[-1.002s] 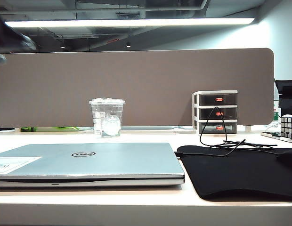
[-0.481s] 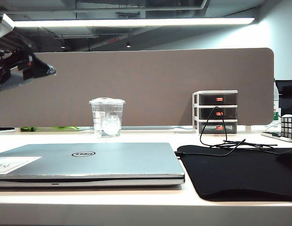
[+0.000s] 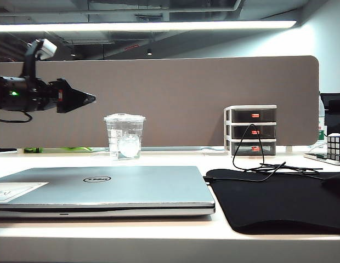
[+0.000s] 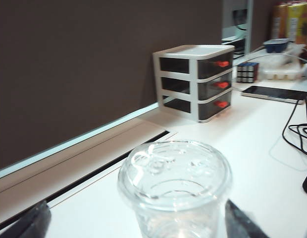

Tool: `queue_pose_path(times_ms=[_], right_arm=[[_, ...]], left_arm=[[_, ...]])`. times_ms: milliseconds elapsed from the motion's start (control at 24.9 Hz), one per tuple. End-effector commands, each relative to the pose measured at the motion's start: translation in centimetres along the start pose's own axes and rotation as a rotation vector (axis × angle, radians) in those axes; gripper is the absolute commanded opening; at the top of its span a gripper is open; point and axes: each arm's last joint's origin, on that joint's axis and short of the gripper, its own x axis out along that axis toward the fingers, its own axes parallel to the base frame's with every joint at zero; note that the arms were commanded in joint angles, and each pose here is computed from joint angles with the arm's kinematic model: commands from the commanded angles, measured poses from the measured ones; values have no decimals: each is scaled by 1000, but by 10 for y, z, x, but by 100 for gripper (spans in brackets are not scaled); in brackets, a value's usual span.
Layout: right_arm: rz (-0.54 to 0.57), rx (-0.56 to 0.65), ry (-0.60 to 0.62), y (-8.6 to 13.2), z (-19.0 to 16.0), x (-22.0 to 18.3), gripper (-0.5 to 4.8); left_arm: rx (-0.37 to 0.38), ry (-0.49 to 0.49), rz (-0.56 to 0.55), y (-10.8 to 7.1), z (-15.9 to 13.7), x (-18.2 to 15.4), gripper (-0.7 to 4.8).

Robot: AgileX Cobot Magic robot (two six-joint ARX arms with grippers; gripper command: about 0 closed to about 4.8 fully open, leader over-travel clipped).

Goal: Pick up the coffee cup and place it over the laptop.

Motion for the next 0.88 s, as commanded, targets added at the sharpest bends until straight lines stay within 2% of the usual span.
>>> queue_pose_path(times_ms=[40, 200, 521, 561, 882], right_arm=[[2, 2, -11, 0, 0, 0, -6], [2, 2, -11, 0, 0, 0, -6], [2, 1, -10, 0, 0, 0, -6], [2, 1, -10, 0, 0, 0, -6], [2, 1, -10, 0, 0, 0, -6]], left_arm=[[-77, 60, -37, 16, -15, 14, 479], [-139, 101, -106, 25, -28, 25, 479], [-171, 89, -281, 39, -64, 38, 479], [-193, 92, -311, 44, -69, 42, 479], [-222, 86, -416, 65, -74, 63, 479]])
